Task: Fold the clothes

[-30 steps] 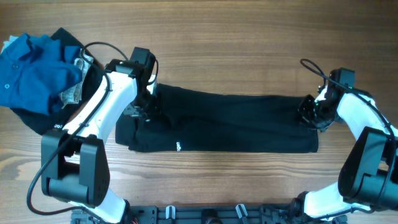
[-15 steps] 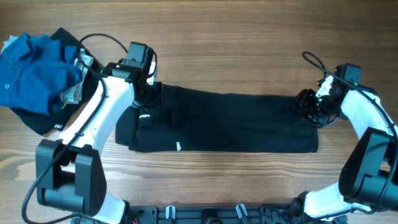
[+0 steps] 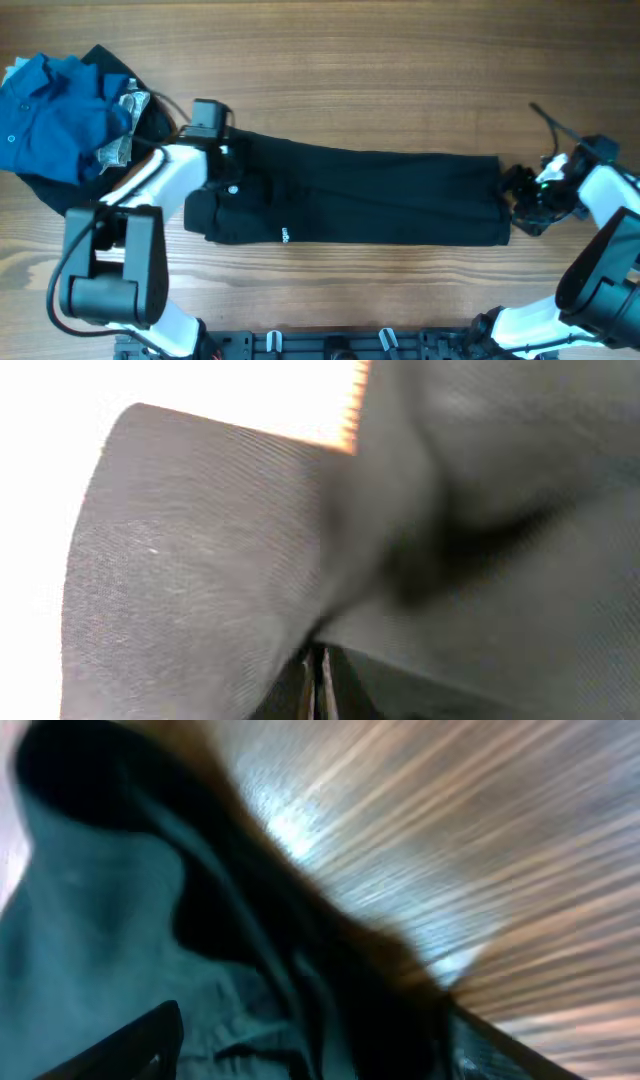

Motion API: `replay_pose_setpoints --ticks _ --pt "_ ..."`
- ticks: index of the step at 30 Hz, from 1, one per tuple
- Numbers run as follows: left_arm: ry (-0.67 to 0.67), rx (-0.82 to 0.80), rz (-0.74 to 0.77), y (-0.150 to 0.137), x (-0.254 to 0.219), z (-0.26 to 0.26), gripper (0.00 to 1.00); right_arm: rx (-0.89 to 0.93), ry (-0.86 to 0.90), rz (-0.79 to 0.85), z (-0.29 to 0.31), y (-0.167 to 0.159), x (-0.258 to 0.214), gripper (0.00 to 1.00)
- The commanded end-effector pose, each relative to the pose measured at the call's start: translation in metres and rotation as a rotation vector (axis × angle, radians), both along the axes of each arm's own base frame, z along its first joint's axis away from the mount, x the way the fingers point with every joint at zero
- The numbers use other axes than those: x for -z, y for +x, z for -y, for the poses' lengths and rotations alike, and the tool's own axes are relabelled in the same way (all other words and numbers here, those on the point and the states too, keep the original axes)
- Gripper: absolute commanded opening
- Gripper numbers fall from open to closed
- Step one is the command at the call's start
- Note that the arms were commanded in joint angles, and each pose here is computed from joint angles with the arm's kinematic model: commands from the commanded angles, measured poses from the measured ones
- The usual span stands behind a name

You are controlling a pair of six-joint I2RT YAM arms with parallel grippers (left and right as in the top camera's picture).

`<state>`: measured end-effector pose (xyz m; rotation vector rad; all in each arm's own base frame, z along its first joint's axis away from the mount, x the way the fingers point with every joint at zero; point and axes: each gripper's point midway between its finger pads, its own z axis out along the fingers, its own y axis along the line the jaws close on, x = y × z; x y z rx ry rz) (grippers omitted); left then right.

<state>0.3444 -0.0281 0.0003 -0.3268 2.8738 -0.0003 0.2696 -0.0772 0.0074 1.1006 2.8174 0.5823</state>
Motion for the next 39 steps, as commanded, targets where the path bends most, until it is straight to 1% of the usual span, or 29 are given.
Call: replay_pose_setpoints --ticks 1,6,9,12,13,14,15,17,20,22,25,28,30,34,35,39 --pt "0.049 -0.171 -0.036 -0.007 0.017 -0.052 0.04 -0.129 0.029 0.026 -0.028 -0.005 0.017 0.84" --pt "0.047 -0.265 -0.019 -0.006 0.016 -0.084 0.04 -0.29 0.058 0.123 -0.057 0.004 0.019 0.85" --pt "0.047 -0.269 -0.009 -0.003 0.016 -0.087 0.04 -0.376 0.113 0.181 -0.076 0.007 0.012 0.84" --pt "0.047 -0.269 -0.009 -0.003 0.016 -0.087 0.04 -0.398 0.105 0.131 -0.084 -0.001 0.016 0.82" --pt "0.047 -0.269 -0.009 -0.003 0.016 -0.087 0.04 -0.367 0.077 0.078 -0.08 -0.006 0.02 0.81" --pt "0.047 -0.269 -0.009 -0.003 0.016 -0.087 0.04 -0.333 0.046 0.024 -0.076 -0.012 0.024 0.79" --pt "0.047 -0.269 -0.01 -0.004 0.016 -0.087 0.04 -0.323 0.034 -0.01 -0.075 -0.017 0.025 0.73" --pt "0.047 -0.269 -0.01 -0.004 0.016 -0.087 0.04 -0.33 0.052 0.001 -0.078 -0.016 0.024 0.68" --pt "0.046 -0.269 -0.009 -0.003 0.016 -0.087 0.04 -0.396 0.114 0.082 -0.09 -0.009 0.017 0.54" --pt "0.039 -0.267 -0.005 -0.002 0.015 -0.086 0.04 -0.394 0.133 0.113 -0.094 -0.004 0.015 0.42" --pt "0.046 -0.242 0.015 0.002 0.012 -0.086 0.05 -0.391 0.129 0.133 -0.093 0.001 0.014 0.04" --pt "0.047 -0.238 0.042 0.006 0.001 -0.087 0.05 -0.382 0.127 0.137 -0.092 0.004 0.013 0.04" --pt "0.046 -0.239 0.069 0.008 -0.011 -0.087 0.05 -0.325 0.128 0.121 -0.088 0.008 0.011 0.04" --pt "0.046 -0.24 0.129 0.008 -0.054 -0.087 0.07 -0.198 0.106 0.088 -0.064 0.021 -0.003 0.04" --pt "0.045 -0.241 0.157 0.005 -0.074 -0.086 0.08 -0.155 0.073 0.066 -0.049 0.024 -0.01 0.04" --pt "0.016 -0.231 0.26 -0.003 -0.12 -0.08 0.1 -0.085 -0.06 0.022 -0.004 0.035 -0.039 0.04"
